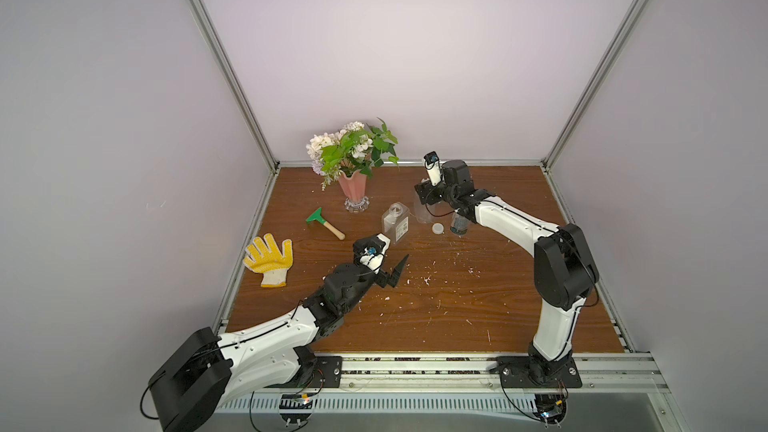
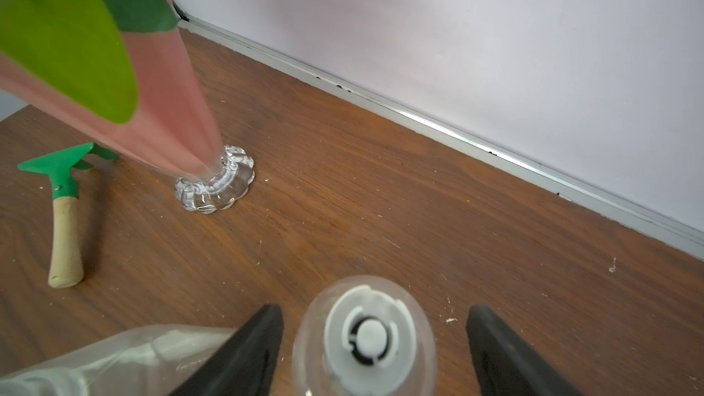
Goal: Screw on the bottle caps
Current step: Place the plastic bottle at the center of the board.
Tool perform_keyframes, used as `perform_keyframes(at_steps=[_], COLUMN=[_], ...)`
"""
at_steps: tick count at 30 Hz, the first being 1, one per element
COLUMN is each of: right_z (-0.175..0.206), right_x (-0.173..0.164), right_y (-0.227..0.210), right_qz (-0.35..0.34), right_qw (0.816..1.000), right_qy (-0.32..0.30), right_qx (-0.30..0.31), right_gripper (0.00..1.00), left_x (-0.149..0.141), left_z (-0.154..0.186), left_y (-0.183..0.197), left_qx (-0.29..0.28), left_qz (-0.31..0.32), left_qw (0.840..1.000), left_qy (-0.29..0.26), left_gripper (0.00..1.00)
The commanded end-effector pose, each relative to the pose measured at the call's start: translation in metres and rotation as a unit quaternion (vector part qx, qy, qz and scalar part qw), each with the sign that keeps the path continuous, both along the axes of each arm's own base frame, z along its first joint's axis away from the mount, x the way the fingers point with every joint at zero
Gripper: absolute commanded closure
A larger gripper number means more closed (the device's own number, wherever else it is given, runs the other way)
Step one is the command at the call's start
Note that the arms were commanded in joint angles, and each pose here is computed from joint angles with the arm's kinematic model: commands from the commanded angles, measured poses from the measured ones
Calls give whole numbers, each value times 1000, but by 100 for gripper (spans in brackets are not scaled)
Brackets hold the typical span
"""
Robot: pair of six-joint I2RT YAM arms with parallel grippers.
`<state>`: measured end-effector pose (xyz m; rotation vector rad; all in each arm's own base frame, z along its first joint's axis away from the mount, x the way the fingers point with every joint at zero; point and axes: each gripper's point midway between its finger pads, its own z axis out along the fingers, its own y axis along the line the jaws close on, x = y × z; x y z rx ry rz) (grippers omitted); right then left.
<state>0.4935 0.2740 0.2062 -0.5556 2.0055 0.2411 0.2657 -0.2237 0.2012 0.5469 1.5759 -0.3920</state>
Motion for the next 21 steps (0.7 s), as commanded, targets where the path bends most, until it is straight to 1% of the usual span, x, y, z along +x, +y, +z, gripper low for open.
perform_keyframes(at_steps=[1, 6, 10, 12, 15, 17, 18, 21], right_z=[82, 108, 112, 109, 97, 83, 75, 51], right_x=[-10, -33, -62, -79, -100, -111, -115, -117], right_y=[-7, -4, 10, 21, 42, 57, 65, 81], right_qz=[6, 45, 100, 129, 169, 194, 204, 219], right_qw=[997, 995, 990, 986, 981, 977, 976, 974], right_qy=[-68, -79, -78, -79, -78, -73, -67, -48], right_qx=[26, 40, 59, 64, 60, 45, 36, 11], right_gripper=[15, 12, 11, 11, 9, 5, 2, 1], left_x=[11, 25, 29, 29, 29, 28, 28, 27], left_z=[0, -13, -23, -25, -28, -28, -28, -27], left_y=[21, 59, 84, 91, 98, 98, 98, 98], left_qx=[-35, -98, -137, -146, -150, -151, -152, -154], left_qz=[37, 75, 95, 103, 112, 111, 111, 109], left_qw=[999, 991, 984, 982, 980, 980, 980, 980], left_qy=[9, 45, 61, 64, 66, 67, 67, 66], left_gripper=[0, 0, 0, 0, 0, 0, 0, 0])
